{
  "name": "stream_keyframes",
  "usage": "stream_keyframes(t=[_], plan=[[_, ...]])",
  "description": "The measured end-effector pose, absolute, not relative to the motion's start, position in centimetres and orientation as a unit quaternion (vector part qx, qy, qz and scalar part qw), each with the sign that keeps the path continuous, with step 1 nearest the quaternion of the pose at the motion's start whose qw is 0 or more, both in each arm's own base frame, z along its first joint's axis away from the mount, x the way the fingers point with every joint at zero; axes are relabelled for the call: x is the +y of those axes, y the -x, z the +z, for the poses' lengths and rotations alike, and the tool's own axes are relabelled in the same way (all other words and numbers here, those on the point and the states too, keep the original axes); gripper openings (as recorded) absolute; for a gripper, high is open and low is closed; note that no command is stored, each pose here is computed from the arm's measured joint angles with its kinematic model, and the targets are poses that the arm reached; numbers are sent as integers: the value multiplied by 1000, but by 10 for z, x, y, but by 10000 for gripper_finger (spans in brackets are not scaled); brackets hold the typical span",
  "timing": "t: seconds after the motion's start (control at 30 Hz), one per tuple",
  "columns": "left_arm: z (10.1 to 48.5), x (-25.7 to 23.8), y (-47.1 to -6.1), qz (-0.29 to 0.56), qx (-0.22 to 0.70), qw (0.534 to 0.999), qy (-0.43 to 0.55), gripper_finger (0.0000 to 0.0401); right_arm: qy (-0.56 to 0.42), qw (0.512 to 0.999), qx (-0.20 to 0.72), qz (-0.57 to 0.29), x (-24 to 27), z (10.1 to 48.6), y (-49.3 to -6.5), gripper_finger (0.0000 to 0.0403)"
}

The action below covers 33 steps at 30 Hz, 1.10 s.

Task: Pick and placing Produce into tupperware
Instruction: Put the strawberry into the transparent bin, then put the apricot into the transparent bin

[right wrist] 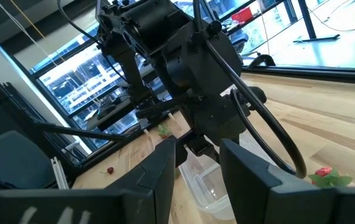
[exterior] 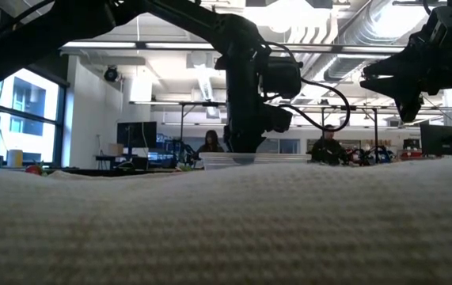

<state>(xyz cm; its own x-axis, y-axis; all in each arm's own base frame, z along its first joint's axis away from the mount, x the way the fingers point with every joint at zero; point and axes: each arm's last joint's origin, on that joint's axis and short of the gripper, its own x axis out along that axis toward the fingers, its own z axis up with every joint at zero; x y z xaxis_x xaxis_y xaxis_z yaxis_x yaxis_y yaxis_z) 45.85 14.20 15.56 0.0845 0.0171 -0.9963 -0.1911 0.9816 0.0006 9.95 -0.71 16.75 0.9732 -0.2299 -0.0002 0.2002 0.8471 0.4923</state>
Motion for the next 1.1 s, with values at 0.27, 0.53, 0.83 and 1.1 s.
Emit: stream_keyframes(t=[0.27, 0.53, 0.83, 1.1], plan=[[156, 142, -458, 70, 673, 734, 65, 143, -253, 961, -29, -112, -7, 167, -100, 117], [156, 142, -458, 74, 673, 733, 67, 178, -253, 961, -29, -112, -7, 167, -100, 117], [158, 142, -457, 83, 677, 727, 78, 162, -253, 961, -29, -112, -7, 167, -100, 117], [192, 143, -462, 86, 661, 741, 76, 161, -252, 961, -29, -112, -7, 168, -100, 117]])
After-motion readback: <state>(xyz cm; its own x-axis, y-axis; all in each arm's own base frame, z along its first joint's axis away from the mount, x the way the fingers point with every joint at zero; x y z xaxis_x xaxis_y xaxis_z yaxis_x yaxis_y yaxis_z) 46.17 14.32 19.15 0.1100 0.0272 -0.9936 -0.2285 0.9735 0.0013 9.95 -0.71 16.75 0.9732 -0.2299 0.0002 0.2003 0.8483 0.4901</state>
